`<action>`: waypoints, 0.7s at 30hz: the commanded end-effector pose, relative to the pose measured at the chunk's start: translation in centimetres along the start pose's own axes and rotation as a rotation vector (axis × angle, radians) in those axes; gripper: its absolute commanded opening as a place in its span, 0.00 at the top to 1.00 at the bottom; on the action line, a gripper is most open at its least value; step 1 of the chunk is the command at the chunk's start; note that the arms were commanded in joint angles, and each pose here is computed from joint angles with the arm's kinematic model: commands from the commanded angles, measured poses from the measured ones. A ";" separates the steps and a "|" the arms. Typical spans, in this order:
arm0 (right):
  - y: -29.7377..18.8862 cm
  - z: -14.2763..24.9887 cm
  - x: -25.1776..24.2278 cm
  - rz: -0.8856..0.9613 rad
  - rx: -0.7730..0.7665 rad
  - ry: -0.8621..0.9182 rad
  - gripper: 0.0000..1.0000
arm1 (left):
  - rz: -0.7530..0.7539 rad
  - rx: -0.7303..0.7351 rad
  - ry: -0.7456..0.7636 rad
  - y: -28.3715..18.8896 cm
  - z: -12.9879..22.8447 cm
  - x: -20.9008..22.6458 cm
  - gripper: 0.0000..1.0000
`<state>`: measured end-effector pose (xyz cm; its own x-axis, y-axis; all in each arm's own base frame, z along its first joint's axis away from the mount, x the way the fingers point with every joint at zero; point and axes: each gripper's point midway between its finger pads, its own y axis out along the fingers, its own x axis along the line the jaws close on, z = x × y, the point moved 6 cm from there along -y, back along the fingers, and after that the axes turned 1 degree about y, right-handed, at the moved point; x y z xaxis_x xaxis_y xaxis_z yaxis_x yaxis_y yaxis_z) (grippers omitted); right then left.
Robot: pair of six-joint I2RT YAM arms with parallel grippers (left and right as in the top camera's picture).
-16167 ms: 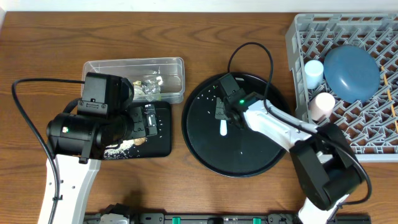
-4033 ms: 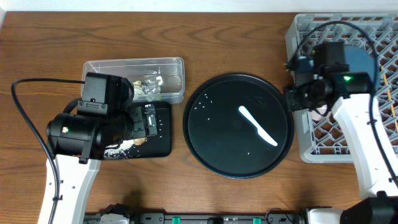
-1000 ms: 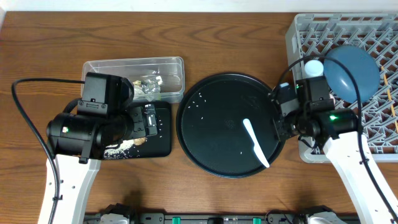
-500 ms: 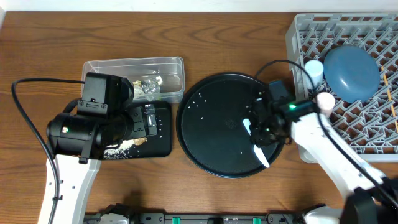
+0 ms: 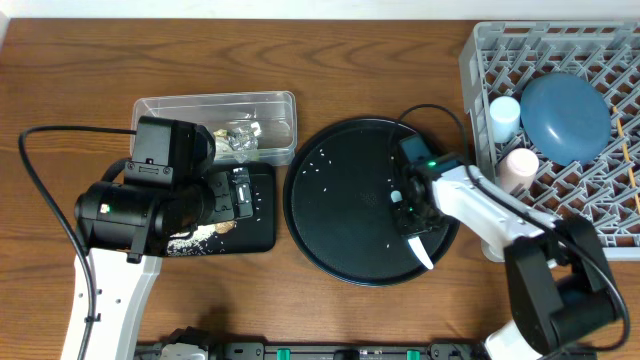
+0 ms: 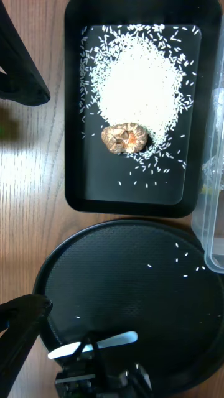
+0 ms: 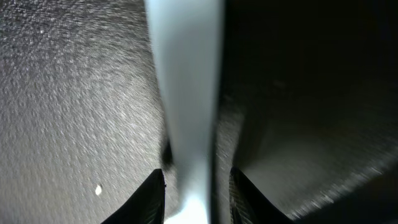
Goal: Sort waste into correct bins and load items into the dishwasher rack
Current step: 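Lift the spoon with the right gripper and carry it right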
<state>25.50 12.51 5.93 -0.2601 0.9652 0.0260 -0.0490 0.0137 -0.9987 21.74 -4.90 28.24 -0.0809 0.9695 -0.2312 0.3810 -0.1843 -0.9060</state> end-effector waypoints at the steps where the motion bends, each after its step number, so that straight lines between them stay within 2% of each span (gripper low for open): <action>1: 0.5 -0.4 1.1 -0.041 0.003 -0.002 0.72 | -0.011 -0.005 0.004 -0.1 -0.1 0.1 0.02; 3: 0.5 -0.4 1.4 -0.049 0.002 -0.008 0.78 | -0.011 -0.005 0.004 -0.1 -0.1 0.1 0.02; 6: 0.6 -0.4 1.2 -0.025 0.002 -0.011 0.93 | -0.011 -0.006 0.004 -0.1 -0.1 0.1 0.02; 8: 0.6 -0.3 1.0 -0.013 0.005 -0.010 0.96 | -0.011 -0.006 0.004 -0.1 -0.1 0.1 0.02; 15: 0.0 -0.6 1.4 -0.040 -0.008 -0.010 0.99 | -0.011 -0.005 0.004 -0.1 -0.1 0.1 0.02; 21: -4.2 -2.5 1.8 -0.077 -0.117 -0.009 0.99 | -0.011 -0.005 0.004 -0.1 -0.1 0.1 0.03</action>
<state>26.26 13.59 6.92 -0.2513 0.9653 0.0712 -0.0434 0.0622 -0.9971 21.74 -4.90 28.24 -0.0809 0.9695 -0.2312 0.3810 -0.1843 -0.9060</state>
